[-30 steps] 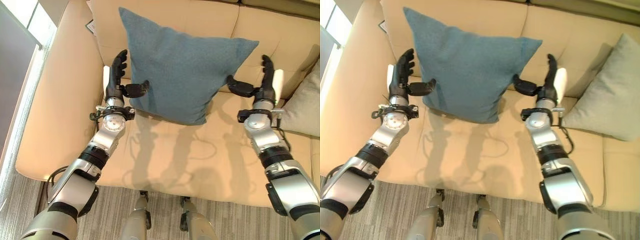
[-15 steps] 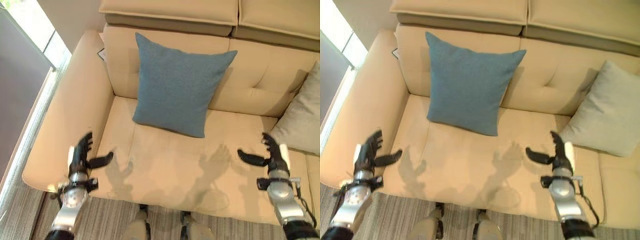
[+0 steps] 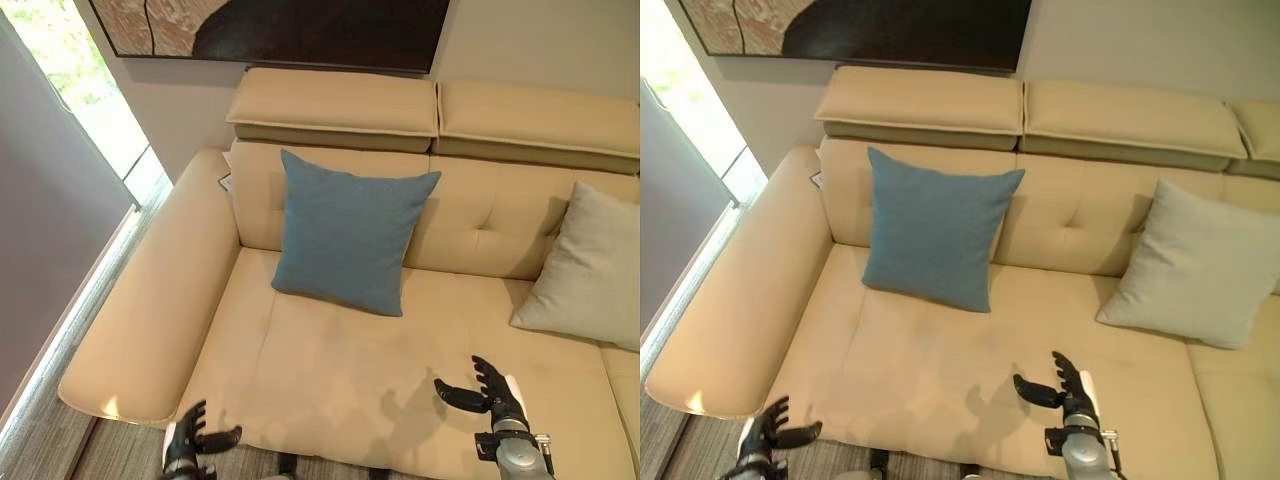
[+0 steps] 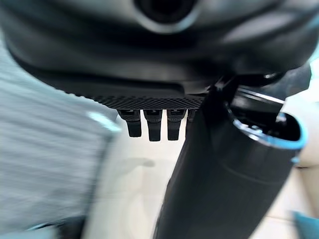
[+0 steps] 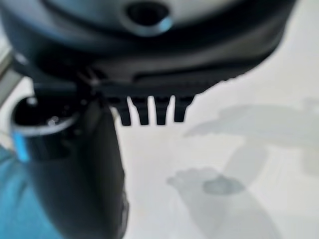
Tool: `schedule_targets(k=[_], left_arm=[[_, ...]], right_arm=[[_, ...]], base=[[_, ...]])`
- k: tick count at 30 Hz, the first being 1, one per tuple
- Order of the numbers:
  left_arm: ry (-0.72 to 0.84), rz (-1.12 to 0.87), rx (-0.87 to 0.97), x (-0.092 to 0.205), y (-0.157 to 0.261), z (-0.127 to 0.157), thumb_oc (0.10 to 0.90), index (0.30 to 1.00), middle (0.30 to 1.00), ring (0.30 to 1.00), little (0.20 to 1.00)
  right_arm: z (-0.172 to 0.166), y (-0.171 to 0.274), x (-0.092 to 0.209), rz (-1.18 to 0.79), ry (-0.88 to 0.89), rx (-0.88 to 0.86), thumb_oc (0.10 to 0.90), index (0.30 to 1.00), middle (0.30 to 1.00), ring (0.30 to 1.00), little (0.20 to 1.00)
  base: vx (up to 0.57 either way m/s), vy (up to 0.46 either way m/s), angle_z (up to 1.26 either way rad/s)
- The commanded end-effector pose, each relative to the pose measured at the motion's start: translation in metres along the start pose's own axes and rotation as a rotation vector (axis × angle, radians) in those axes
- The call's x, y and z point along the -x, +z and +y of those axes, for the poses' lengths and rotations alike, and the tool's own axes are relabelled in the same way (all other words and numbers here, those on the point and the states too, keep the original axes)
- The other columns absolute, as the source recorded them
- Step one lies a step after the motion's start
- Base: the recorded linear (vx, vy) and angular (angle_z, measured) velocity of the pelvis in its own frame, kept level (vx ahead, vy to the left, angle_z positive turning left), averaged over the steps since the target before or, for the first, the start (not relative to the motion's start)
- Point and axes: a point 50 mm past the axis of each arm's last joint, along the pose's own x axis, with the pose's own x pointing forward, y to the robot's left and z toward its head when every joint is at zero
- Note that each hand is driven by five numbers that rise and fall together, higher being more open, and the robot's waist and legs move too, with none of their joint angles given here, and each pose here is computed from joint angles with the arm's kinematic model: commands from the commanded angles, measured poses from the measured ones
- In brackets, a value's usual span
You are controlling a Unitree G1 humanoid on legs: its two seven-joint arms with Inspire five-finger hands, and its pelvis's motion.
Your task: Pick up all the scattered cushions and arrange them neatly on the sofa.
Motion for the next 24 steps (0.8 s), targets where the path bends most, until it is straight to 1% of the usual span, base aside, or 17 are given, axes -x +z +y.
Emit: schedule_targets(k=[1, 4, 7, 8, 11, 14, 17, 20, 22, 23, 24], left_arm=[[0.044, -0.153, -0.002, -0.017, 0.046, 0.011, 0.800, 0.900, 0.900, 0.900, 0.900], [0.034, -0.148, -0.021, -0.019, 0.047, 0.006, 0.800, 0.900, 0.900, 0.900, 0.900], [0.021, -0.109, -0.058, -0.020, 0.039, 0.002, 0.800, 0.900, 0.900, 0.900, 0.900], [0.001, -0.072, -0.063, -0.018, 0.029, -0.003, 0.800, 0.900, 0.900, 0.900, 0.900], [-0.016, -0.011, -0.031, -0.017, 0.016, -0.011, 0.800, 0.900, 0.900, 0.900, 0.900], [-0.025, 0.005, -0.050, -0.018, 0.016, -0.018, 0.800, 0.900, 0.900, 0.900, 0.900], [-0.006, 0.025, -0.076, -0.020, 0.014, -0.015, 0.800, 0.900, 0.900, 0.900, 0.900], [0.012, 0.025, -0.098, -0.023, 0.019, -0.010, 0.800, 0.900, 0.900, 0.900, 0.900], [0.014, 0.055, -0.132, -0.023, 0.013, -0.008, 0.800, 0.900, 0.900, 0.900, 0.900], [0.014, 0.054, -0.132, -0.023, 0.013, -0.007, 0.800, 0.900, 0.900, 0.900, 0.900], [0.011, 0.089, -0.161, -0.022, 0.006, -0.005, 0.800, 0.900, 0.900, 0.900, 0.900]], right_arm=[[-0.011, 0.040, -0.013, -0.176, -0.070, -0.037, 0.800, 0.900, 0.900, 0.900, 0.900], [-0.009, 0.042, -0.016, -0.174, -0.071, -0.036, 0.800, 0.900, 0.900, 0.900, 0.900], [-0.005, 0.036, -0.015, -0.152, -0.054, -0.026, 0.800, 0.900, 0.900, 0.900, 0.900], [-0.002, 0.026, -0.015, -0.113, -0.040, -0.016, 0.800, 0.900, 0.900, 0.900, 0.900], [0.002, 0.015, -0.013, -0.066, -0.027, -0.019, 0.800, 0.900, 0.900, 0.900, 0.900], [0.006, 0.003, -0.014, 0.000, -0.028, -0.012, 0.800, 0.900, 0.900, 0.900, 0.900], [0.015, 0.000, -0.017, 0.046, -0.014, 0.010, 0.800, 0.900, 0.900, 0.900, 0.900], [0.027, -0.002, -0.018, 0.083, 0.010, -0.003, 0.800, 0.900, 0.900, 0.900, 0.900], [0.032, -0.016, -0.015, 0.150, 0.031, 0.013, 0.800, 0.900, 0.900, 0.900, 0.900], [0.032, -0.016, -0.015, 0.150, 0.031, 0.013, 0.800, 0.900, 0.900, 0.900, 0.900], [0.035, -0.028, -0.011, 0.204, 0.044, 0.025, 0.800, 0.900, 0.900, 0.900, 0.900]], base=[[-0.30, -0.098, 0.31], [-0.27, -0.040, 0.32], [-0.20, 0.029, 0.05], [-0.11, 0.101, -0.12], [-0.09, 0.161, 0.07], [-0.12, 0.193, 0.21], [-0.29, 0.311, 0.03], [-0.35, 0.185, -0.66], [-0.30, 0.136, 0.00], [-0.15, 0.106, -0.32], [-0.09, 0.064, -0.43]])
